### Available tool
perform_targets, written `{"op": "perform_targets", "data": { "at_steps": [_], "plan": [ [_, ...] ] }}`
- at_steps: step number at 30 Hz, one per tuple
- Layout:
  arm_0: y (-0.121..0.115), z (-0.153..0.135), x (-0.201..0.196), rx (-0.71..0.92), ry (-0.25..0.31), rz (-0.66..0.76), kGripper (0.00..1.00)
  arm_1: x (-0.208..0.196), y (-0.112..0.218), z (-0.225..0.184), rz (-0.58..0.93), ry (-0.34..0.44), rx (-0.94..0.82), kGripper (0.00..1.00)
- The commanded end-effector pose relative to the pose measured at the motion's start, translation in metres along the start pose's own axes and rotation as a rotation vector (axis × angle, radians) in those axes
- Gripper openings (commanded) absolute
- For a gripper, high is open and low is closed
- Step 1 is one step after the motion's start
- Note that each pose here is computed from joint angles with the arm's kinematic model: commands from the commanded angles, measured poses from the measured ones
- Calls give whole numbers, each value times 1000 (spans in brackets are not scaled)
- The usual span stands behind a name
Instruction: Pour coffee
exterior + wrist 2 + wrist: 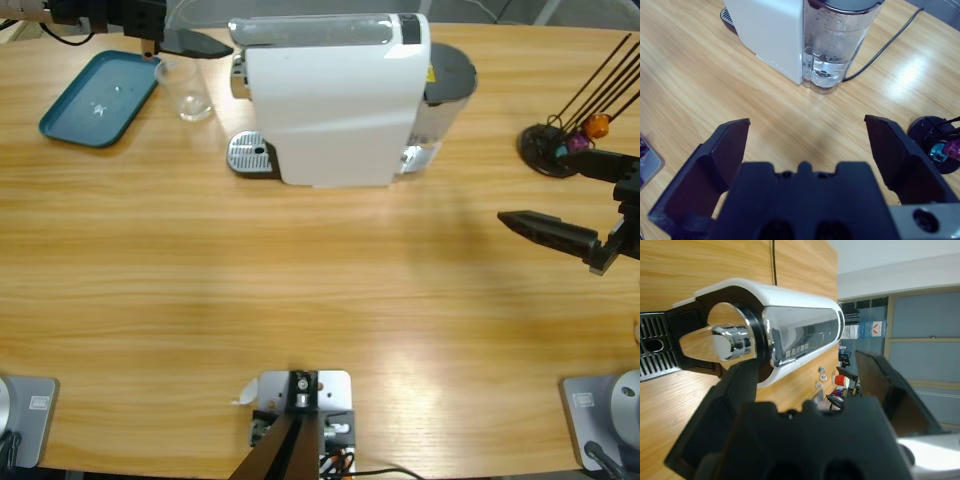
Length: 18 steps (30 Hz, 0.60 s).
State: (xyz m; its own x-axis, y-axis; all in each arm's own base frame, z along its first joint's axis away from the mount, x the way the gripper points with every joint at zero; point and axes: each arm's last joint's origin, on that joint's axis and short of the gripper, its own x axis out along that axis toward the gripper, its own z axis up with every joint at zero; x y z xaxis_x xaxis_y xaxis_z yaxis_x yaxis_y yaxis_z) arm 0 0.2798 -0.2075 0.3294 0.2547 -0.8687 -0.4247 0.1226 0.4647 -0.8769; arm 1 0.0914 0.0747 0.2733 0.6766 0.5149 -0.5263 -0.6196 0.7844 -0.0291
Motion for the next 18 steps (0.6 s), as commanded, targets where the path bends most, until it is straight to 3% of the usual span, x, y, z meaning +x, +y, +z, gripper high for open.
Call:
{"op": "perform_targets", "data": {
  "at_steps": [1,3,6,18],
  "plan": [
    [12,9,12,-27,23,-4,483,-1,0,-10,4,17,-10,1000],
    [13,10,13,-23,20,-7,430,-1,0,-10,4,17,-10,1000],
    [12,10,11,-4,16,-13,14,-1,0,-10,4,17,-10,1000],
    [-4,7,-7,72,-22,-57,0,-2,-1,-10,3,17,-10,1000]
  ]
}}
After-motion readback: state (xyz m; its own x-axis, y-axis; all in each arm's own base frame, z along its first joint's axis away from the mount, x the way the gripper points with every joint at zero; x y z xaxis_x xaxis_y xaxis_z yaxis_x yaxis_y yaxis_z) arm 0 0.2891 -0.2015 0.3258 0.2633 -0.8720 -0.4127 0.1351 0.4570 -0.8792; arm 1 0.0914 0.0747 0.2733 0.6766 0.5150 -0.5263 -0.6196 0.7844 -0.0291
